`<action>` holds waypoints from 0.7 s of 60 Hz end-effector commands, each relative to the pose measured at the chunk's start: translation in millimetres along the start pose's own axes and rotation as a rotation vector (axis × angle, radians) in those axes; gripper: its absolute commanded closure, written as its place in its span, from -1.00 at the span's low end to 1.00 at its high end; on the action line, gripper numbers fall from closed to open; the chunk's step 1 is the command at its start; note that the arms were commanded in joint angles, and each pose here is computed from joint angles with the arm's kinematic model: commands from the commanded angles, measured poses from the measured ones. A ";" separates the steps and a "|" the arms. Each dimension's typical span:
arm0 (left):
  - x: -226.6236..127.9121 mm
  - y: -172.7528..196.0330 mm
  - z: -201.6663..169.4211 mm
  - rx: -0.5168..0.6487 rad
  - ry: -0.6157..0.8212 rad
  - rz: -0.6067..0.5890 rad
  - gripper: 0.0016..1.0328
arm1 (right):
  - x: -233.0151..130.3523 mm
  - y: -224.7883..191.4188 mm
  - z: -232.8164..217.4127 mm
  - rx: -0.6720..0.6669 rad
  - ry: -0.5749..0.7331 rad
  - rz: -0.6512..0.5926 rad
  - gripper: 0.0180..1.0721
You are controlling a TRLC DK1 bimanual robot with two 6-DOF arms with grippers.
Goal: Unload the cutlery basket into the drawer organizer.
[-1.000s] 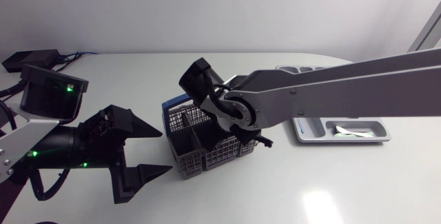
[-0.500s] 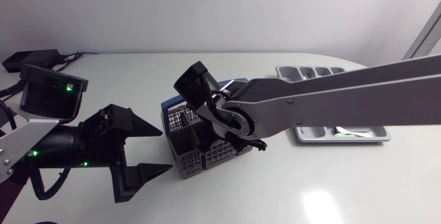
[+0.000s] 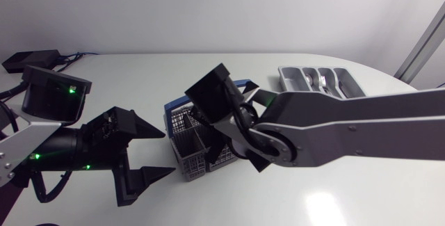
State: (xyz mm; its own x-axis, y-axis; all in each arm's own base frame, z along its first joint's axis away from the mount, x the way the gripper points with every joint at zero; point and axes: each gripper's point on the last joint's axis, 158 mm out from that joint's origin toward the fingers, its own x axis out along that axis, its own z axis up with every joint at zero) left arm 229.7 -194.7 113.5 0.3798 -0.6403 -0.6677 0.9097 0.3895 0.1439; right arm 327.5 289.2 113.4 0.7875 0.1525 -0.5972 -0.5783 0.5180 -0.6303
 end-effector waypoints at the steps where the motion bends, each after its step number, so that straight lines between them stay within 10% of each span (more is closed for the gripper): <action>1: 2.4 -5.4 -5.4 -0.013 0.006 -0.007 -0.89 | -14.6 -3.9 3.2 -0.026 -0.042 -0.013 0.88; 42: 11.0 -24.0 107.8 -0.043 -0.101 -0.124 -0.90 | -111.3 -78.0 4.0 0.189 -0.346 0.127 0.86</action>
State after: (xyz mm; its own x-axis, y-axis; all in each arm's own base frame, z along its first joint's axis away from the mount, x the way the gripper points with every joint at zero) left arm 229.6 -267.7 177.9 0.3197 -0.7349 -0.5981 0.9381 0.3342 0.0909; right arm 291.3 244.0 240.5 0.7722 0.4756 -0.4214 -0.6349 0.6032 -0.4828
